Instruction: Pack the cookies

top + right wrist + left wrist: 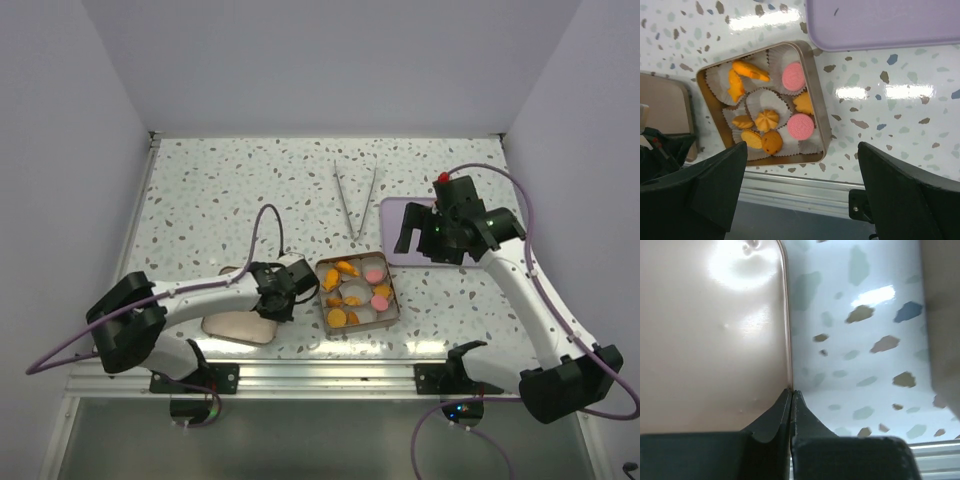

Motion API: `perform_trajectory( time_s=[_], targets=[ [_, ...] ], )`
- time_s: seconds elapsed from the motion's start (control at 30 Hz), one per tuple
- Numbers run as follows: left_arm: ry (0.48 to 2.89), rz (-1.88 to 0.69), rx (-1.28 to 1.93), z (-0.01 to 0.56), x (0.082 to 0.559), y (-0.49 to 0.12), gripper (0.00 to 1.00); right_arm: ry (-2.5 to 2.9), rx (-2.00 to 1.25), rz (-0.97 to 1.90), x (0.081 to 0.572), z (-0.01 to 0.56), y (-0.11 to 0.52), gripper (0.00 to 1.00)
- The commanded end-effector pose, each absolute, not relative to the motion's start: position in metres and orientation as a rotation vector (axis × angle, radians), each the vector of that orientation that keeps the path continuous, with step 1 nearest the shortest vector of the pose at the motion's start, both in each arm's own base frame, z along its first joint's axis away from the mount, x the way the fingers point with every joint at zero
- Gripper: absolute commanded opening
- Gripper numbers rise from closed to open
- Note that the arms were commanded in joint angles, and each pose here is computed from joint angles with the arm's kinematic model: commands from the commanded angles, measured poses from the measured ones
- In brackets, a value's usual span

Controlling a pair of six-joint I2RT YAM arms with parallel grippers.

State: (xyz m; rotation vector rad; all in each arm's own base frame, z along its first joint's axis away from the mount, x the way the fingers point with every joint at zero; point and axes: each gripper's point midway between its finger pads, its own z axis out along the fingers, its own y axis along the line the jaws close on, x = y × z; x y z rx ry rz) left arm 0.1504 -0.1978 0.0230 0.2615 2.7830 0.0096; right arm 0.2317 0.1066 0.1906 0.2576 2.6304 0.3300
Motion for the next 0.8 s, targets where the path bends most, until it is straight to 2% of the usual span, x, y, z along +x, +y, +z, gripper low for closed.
perform_trajectory(
  time_s=[0.0,0.13,0.23,0.27,0.33,0.43,0.57,0.77],
  targets=[
    [2.705,0.069,0.229,0.071,0.163,-0.170,0.00,2.548,0.240,0.421,0.240,0.225,0.116,0.95],
    [2.579,-0.144,0.217,0.142,0.188,-0.180,0.00,2.442,0.188,0.586,0.255,0.260,0.138,0.95],
    [2.411,-0.366,0.233,0.211,0.206,-0.195,0.00,2.329,0.104,0.879,0.268,0.296,0.179,0.95],
    [2.324,-0.479,0.249,0.247,0.210,-0.206,0.00,2.306,0.074,1.064,0.262,0.312,0.200,0.95],
    [2.221,-0.581,0.308,0.284,0.212,-0.216,0.00,2.171,0.064,1.282,0.275,0.343,0.225,0.95],
    [1.974,-0.814,0.330,0.374,0.212,-0.237,0.00,2.006,0.011,1.553,0.285,0.375,0.251,0.95],
    [1.745,-1.097,0.443,0.454,0.189,-0.263,0.00,1.875,-0.053,1.763,0.293,0.397,0.267,0.95],
    [1.444,-1.346,0.504,0.540,0.155,-0.263,0.00,1.673,-0.086,1.963,0.298,0.435,0.274,0.96]
  ],
)
